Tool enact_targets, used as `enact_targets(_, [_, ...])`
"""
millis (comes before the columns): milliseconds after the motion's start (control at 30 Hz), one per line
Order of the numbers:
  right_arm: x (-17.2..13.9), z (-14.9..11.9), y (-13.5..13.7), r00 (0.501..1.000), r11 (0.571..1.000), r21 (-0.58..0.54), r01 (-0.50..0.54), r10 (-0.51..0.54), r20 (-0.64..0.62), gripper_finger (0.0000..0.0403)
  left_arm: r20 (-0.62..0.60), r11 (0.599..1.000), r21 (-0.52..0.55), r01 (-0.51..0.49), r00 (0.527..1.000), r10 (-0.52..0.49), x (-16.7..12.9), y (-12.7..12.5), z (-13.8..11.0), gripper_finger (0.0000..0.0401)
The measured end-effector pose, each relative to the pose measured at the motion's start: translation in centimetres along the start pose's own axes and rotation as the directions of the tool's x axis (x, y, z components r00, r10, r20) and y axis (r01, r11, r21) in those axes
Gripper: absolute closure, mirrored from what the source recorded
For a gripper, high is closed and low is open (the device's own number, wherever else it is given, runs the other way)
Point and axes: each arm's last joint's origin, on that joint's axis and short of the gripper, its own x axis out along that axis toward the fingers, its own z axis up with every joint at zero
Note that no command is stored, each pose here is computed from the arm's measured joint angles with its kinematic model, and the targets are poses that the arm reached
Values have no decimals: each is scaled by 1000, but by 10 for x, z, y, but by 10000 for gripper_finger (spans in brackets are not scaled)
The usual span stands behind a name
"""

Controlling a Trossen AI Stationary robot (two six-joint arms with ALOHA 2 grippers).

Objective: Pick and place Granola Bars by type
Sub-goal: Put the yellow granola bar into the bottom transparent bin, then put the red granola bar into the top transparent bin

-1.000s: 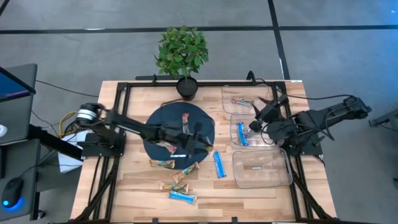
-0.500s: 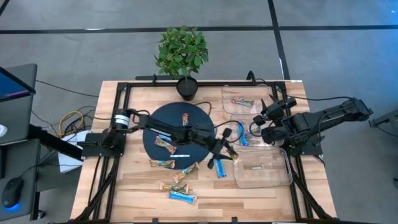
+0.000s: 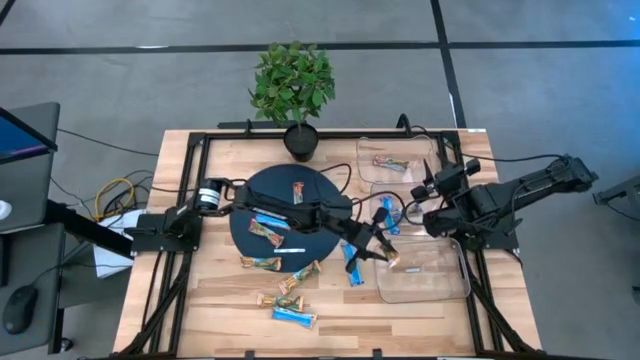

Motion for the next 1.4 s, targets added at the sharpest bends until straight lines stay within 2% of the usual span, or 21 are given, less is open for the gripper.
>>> enact_targets(133, [-2, 0, 1, 1000, 1000, 1, -12, 12, 7, 239, -28, 999, -47, 15, 999, -16, 2, -5, -10, 305])
enact_targets(300, [-4, 0, 1, 999, 1000, -1, -27, 27, 17, 239, 14, 996, -64, 69, 998, -68, 5, -7, -17, 290])
enact_targets(433, [-4, 0, 1, 999, 1000, -2, -31, 31, 19, 239, 18, 990, -95, 102, 995, -100, 10, -5, -16, 266])
enact_targets(833, [-4, 0, 1, 999, 1000, -4, -30, 30, 18, 239, -11, 992, -106, 74, 997, -76, 5, 7, -22, 182])
enact_targets(933, [-4, 1, 2, 999, 999, -8, -32, 32, 18, 239, -53, 988, -116, 98, 993, -105, -4, 17, -20, 174])
enact_targets(1067, [-4, 0, 4, 999, 999, -23, -33, 33, 16, 239, -180, 987, -128, 94, 977, -116, -24, 29, 4, 173])
enact_targets(1167, [-4, 0, 7, 999, 999, -43, -31, 32, 15, 239, -313, 990, -122, 70, 944, -105, -40, 29, 26, 172])
enact_targets(1233, [-4, 0, 10, 999, 997, -64, -33, 34, 16, 239, -419, 994, -107, 36, 905, -78, -49, 24, 40, 172])
enact_targets(1333, [-6, 2, 16, 998, 995, -86, -48, 51, 27, 239, -589, 995, -91, -29, 807, -30, -64, 12, 58, 172])
enact_targets(1400, [-9, 3, 21, 997, 992, -104, -68, 72, 36, 239, -702, 993, -106, -60, 711, -32, -74, 2, 62, 172])
